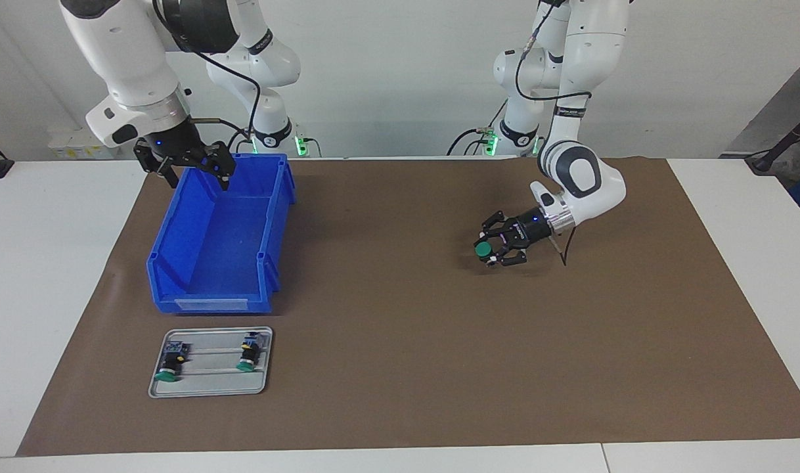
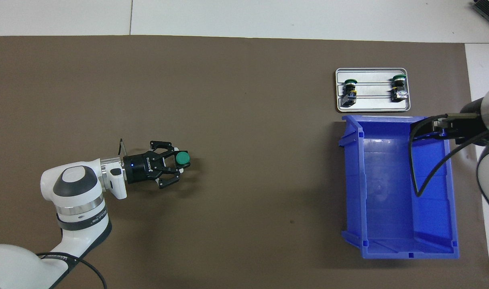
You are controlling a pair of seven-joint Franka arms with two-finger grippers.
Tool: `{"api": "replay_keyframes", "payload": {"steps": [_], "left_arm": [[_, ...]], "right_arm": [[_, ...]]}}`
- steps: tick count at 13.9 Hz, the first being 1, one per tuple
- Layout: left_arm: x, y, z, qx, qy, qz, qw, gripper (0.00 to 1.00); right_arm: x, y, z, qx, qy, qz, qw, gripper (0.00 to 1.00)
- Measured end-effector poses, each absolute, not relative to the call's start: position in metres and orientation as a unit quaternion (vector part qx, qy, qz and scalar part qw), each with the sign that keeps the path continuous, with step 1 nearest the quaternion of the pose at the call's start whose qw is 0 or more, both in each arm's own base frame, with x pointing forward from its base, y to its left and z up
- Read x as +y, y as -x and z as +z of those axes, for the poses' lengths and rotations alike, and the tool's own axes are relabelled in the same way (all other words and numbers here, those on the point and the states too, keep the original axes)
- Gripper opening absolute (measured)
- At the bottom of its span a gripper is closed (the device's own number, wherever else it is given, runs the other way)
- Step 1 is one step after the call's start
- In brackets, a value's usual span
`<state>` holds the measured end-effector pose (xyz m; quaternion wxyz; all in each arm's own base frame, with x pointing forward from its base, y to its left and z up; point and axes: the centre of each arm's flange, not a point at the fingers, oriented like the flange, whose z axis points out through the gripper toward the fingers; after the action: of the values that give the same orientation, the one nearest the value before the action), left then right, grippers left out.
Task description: Place and press button with both arms
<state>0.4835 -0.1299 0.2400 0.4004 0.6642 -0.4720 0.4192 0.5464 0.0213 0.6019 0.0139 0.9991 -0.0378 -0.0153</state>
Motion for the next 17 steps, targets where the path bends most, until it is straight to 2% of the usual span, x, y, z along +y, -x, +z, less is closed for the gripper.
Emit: {"api": "replay_keyframes", "payload": {"steps": [5, 9, 17], "left_arm": [[-0.138, -0.472, 0.237, -0.462, -0.634, 0.452, 0.424, 0.39], [-0.129, -0.450, 0.212, -0.460, -0.597, 0.481, 0.448, 0.39], [-0.122, -0.448, 0.204, -0.454, -0.593, 0.489, 0.450, 0.39]], "right_arm": [[0.021, -0.546, 0.602, -0.038, -0.999, -0.015, 0.014, 1.00], [0.021, -0.546, 0.602, -0.038, -0.999, -0.015, 0.014, 1.00], [0.021, -0.546, 0.602, -0.038, -0.999, -0.015, 0.014, 1.00]]}}
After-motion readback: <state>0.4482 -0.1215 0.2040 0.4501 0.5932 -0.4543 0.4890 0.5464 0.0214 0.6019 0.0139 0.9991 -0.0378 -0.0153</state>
